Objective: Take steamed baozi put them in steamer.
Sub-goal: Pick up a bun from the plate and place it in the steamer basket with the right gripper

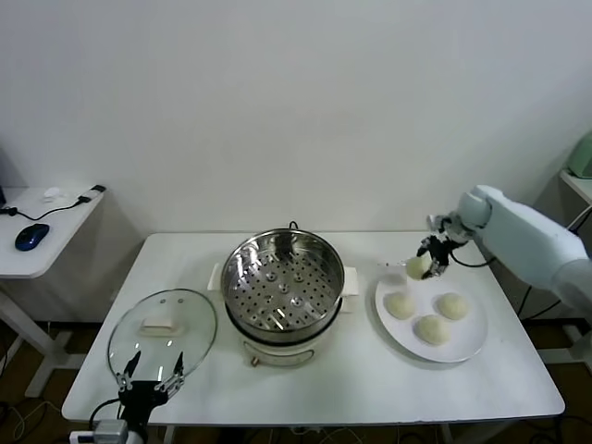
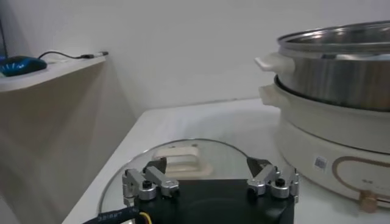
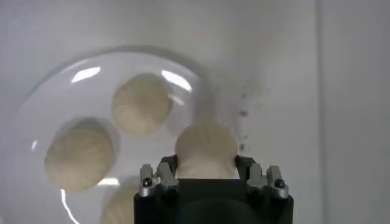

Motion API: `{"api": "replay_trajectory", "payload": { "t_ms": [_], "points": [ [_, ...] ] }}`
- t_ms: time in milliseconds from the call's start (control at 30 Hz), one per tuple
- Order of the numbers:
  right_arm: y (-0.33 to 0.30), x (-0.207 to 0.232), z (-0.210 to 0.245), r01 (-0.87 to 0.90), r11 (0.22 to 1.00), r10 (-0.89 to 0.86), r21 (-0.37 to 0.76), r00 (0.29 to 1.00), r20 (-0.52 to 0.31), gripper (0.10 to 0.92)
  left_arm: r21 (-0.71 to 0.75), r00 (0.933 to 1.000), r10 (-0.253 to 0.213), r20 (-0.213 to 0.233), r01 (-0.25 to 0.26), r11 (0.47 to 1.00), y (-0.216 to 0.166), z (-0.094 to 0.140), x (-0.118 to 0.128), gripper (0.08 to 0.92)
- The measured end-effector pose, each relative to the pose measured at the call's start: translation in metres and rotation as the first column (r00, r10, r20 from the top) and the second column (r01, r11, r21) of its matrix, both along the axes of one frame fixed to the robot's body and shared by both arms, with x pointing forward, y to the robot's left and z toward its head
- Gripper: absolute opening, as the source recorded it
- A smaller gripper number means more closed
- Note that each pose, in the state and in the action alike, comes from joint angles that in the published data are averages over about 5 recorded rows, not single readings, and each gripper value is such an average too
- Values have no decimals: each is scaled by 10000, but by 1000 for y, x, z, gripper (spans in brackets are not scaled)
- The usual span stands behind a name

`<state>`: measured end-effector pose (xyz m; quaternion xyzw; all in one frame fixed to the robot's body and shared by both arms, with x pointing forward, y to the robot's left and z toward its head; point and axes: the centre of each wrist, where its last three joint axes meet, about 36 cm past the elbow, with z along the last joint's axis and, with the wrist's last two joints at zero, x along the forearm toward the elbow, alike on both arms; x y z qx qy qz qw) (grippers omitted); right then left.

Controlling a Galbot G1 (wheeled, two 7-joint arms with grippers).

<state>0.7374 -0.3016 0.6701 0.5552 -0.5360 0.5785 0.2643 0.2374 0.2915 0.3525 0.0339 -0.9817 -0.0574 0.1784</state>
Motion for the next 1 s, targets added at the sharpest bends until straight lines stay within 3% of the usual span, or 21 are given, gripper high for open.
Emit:
{"api": "replay_trajectory", "payload": {
  "t_ms": [167,433,700,1000],
  "points": [
    [99,-26,59,-3040,9522,3050,-295,9515,408,645,32,9999,-118,13,118,9999,-5,1,-2,823],
    [208,-68,56,-6869,7070,6984,-1681,7156,127,645,93,9997,-234,28,234,9997,-10,1,-6,823],
    [245,-51,7,-8118,5104,8448,-2835,5350,-112,645,171,9995,-311,109,309,9994,-12,3,-6,823],
    [263,-19,-41,-8405,4530,8804,-2973,4742,9,645,190,9996,-267,83,265,9995,-13,-1,-6,823]
  ]
}}
